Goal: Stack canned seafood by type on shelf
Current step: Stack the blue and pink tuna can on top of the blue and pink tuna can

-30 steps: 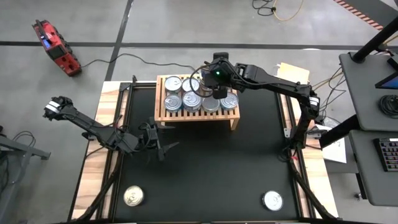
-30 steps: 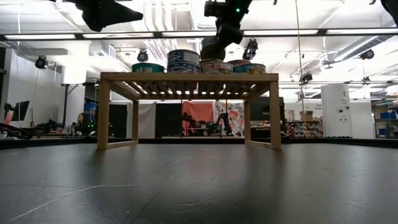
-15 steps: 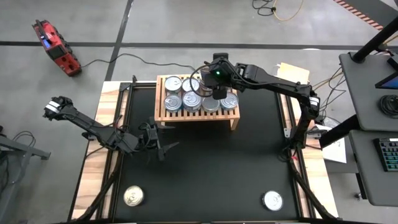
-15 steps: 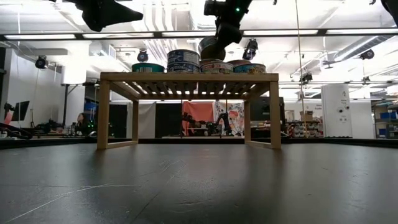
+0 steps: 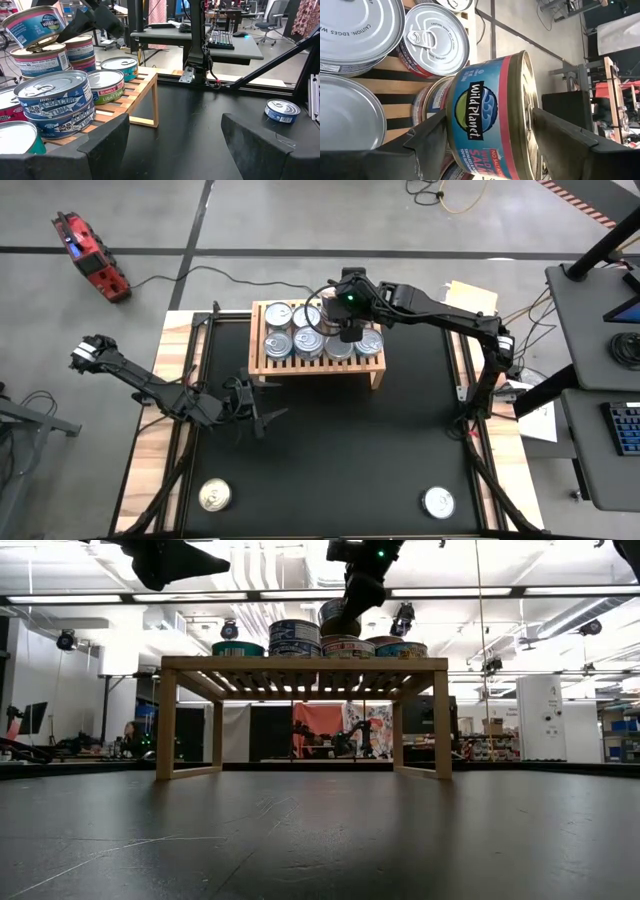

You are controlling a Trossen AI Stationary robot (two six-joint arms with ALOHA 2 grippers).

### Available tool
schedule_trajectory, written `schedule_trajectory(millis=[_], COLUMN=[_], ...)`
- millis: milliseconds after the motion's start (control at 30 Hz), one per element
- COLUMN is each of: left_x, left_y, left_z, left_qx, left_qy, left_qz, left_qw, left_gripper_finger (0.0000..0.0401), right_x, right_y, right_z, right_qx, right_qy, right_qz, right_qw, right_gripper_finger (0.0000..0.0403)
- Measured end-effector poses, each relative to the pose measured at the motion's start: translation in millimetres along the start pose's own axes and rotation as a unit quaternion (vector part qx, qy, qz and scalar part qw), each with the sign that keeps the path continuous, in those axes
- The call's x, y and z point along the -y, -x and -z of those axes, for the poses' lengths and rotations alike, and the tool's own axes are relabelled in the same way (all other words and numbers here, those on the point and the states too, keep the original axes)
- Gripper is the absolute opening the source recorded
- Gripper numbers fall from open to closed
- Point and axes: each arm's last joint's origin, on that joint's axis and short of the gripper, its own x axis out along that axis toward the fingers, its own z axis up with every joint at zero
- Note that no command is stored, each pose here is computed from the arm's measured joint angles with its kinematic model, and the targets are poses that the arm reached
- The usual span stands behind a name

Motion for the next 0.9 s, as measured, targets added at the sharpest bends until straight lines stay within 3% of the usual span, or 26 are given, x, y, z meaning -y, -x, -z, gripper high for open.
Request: schedule_trajectory(millis=[900], left_x=[-0.1], left_y=[0.0], left_z=[0.7], left_qx=[-0.003], left_qy=[-0.003], left_qz=[0.0], left_qw=[1.0], left_gripper_finger=[0.03], right_x=[-0.4], right_y=[0.0], right_z=[-0.3], right_qx=[0.005], right_qy=[-0.013], right_qz=[-0.007], right_qw=[1.0], right_gripper_finger=[0.0313])
